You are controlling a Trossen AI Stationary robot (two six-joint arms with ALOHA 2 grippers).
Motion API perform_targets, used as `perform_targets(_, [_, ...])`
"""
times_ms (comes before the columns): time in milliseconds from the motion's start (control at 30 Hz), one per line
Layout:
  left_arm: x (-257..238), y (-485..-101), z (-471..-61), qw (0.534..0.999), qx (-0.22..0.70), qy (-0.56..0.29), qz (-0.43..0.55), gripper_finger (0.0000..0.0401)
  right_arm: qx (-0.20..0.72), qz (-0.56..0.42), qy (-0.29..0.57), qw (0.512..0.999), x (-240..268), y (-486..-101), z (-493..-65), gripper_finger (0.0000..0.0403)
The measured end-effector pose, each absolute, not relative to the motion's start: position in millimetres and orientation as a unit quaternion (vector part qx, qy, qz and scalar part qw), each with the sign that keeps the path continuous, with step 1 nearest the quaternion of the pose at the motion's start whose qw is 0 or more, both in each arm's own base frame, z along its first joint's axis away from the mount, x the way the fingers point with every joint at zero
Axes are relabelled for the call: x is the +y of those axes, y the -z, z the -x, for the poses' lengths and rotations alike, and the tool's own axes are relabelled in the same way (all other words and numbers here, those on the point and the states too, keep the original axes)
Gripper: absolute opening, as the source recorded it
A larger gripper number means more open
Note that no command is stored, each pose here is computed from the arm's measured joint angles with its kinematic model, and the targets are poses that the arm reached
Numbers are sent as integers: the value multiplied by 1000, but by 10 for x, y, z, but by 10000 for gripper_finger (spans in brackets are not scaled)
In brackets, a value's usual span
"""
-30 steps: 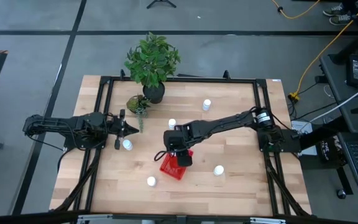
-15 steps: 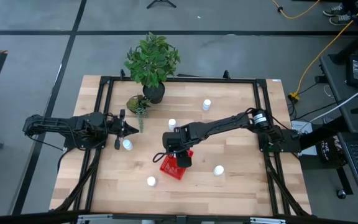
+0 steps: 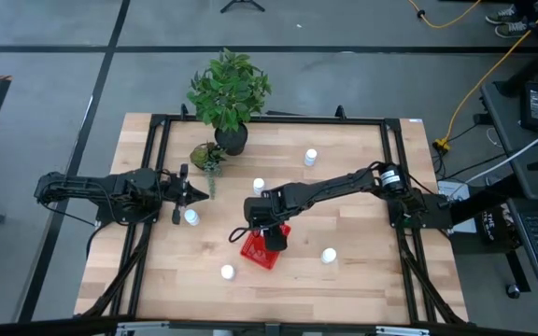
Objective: Pick and place pill bottles into a basket
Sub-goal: Put the white medicine bottle into the red bin
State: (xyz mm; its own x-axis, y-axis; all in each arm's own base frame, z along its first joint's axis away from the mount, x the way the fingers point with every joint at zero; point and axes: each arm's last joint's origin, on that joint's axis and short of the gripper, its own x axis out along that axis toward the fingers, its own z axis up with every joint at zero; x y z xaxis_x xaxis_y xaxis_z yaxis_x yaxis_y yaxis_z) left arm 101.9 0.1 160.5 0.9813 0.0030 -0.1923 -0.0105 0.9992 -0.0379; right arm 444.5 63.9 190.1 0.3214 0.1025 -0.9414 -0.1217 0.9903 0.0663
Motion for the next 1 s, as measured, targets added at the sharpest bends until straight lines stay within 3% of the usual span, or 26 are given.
perform_targets(267, [1, -1605, -1019, 995, 96, -3, 20, 5, 571, 7, -69, 818, 643, -1920, -4463, 229])
perform_targets(600, [0, -1605, -1019, 995, 96, -2, 20, 6, 557, 3, -67, 828, 653, -2263, -4522, 230])
perform_targets(1000, [0, -1605, -1019, 995, 97, -2, 28, 15, 658, -25, 24, 753, 598, -2471, -4275, 230])
